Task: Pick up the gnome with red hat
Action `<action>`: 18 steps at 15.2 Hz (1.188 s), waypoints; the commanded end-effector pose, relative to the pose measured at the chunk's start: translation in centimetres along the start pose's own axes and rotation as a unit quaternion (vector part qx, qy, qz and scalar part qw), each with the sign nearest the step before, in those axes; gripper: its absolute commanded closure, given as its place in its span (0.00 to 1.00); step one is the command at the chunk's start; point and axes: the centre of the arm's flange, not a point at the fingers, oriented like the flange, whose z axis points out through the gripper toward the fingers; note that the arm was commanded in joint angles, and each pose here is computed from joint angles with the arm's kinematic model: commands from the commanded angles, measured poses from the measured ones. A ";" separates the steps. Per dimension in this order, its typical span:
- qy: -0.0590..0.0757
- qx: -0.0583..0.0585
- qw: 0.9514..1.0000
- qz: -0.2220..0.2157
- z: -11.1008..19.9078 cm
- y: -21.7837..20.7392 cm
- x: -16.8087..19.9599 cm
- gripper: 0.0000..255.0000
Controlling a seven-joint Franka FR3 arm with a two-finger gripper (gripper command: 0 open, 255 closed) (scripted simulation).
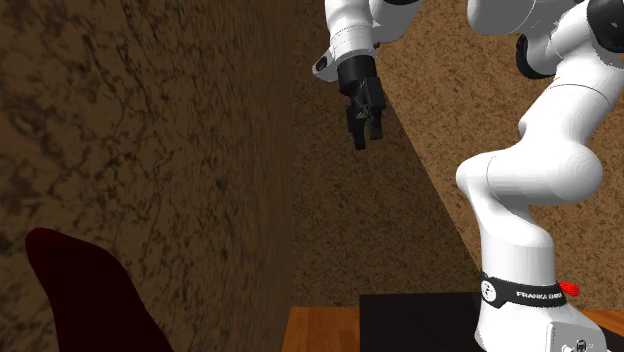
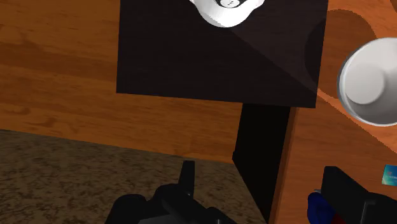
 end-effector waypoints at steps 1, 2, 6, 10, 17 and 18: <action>0.000 0.000 1.000 0.000 0.0 0.0 0.0 0.00; 0.010 -0.003 1.000 0.003 0.3 -1.2 0.4 0.00; 0.048 -0.016 0.999 0.015 1.5 -6.0 1.9 0.00; 0.087 -0.030 0.995 0.027 2.7 -10.7 3.7 0.00; 0.154 -0.052 0.986 0.047 4.8 -18.8 7.2 0.00; 0.163 -0.056 0.984 0.050 5.1 -19.9 7.8 0.00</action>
